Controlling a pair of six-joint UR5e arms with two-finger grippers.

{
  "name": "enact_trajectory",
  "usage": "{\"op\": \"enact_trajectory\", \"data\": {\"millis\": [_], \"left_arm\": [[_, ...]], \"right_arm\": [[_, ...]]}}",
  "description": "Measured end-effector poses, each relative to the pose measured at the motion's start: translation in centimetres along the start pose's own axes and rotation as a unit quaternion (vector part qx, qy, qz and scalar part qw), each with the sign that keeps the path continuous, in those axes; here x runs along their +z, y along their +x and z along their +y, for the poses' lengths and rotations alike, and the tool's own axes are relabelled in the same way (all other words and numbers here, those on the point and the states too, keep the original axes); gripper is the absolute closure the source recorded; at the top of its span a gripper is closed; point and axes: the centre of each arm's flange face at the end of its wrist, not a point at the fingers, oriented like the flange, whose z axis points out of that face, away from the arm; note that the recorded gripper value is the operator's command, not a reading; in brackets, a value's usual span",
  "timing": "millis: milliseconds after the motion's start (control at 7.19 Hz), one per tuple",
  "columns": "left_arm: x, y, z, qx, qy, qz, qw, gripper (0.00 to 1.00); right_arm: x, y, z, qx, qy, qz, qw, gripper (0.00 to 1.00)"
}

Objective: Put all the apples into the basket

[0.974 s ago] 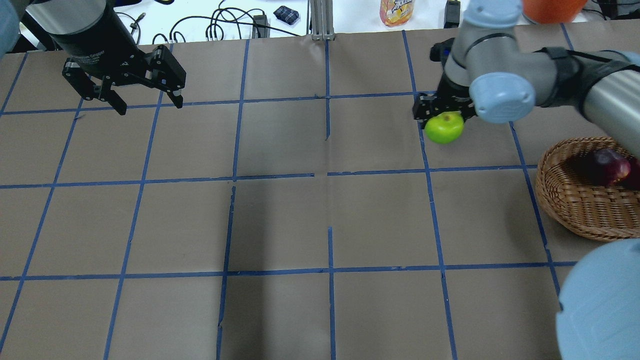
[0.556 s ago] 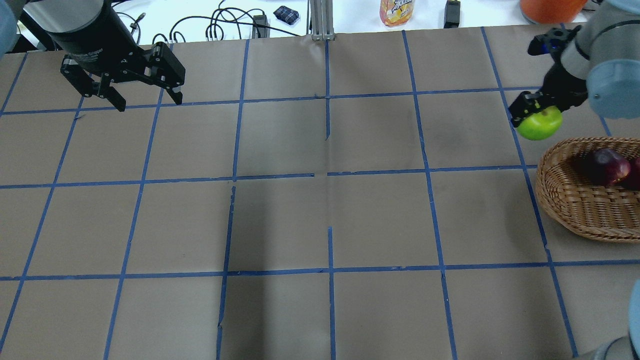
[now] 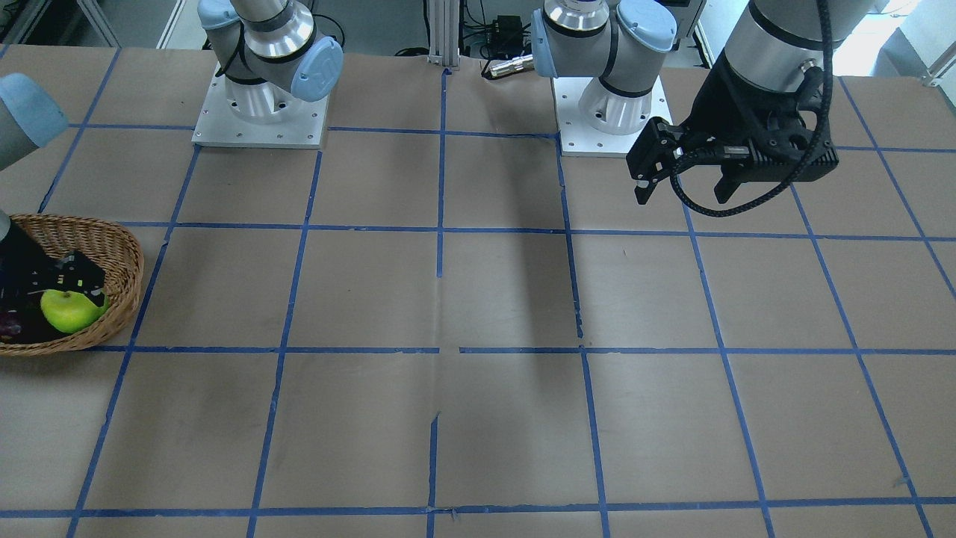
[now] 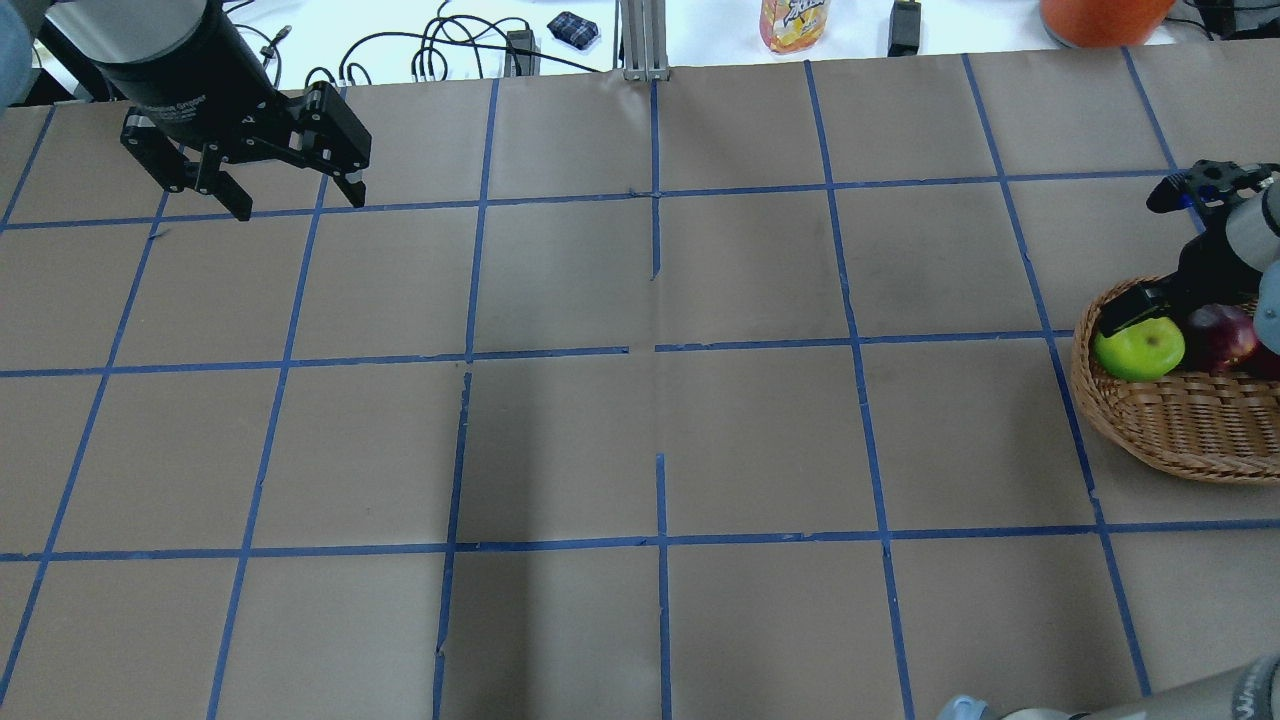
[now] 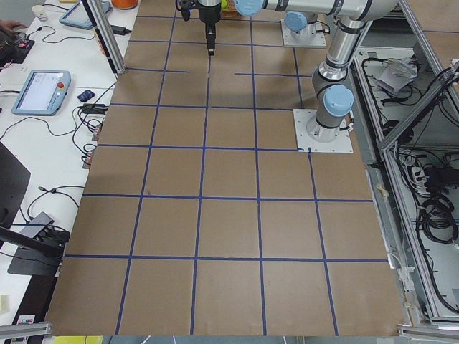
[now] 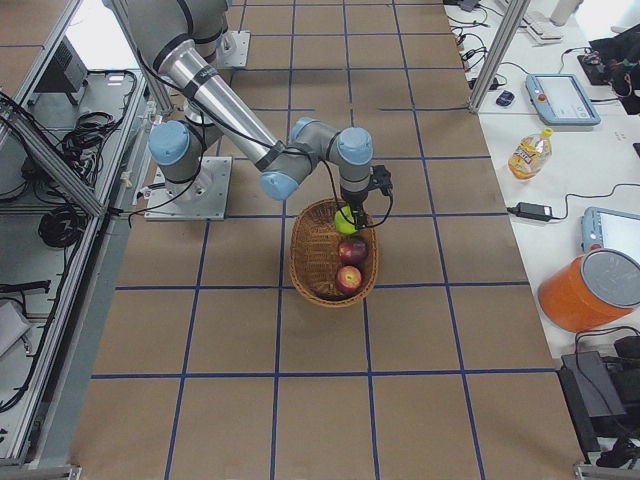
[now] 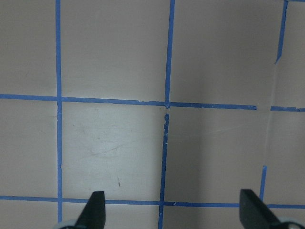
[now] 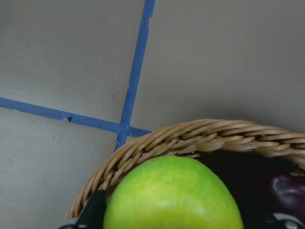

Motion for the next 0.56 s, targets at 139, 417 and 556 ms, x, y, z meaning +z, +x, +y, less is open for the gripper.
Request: {"op": "enact_trajectory", "data": {"millis": [139, 417, 556], "left_arm": [[0.0, 0.0, 0.1, 0.000, 0.000, -0.001, 1.0000, 0.00], [-0.7, 0.2, 1.2, 0.000, 0.001, 0.006, 1.0000, 0.00], [-0.5, 0.3, 1.9, -0.001, -0.010, 0.010, 0.9999, 0.00]], "right_arm": [[-0.6, -0.3, 0.3, -0.003, 0.003, 0.001, 1.0000, 0.00], [-5.9, -1.2, -0.1, 0.001, 0.004, 0.001, 1.0000, 0.00], [-10.1, -2.2, -1.1, 0.004, -0.005, -0.008, 1.0000, 0.00]]}}
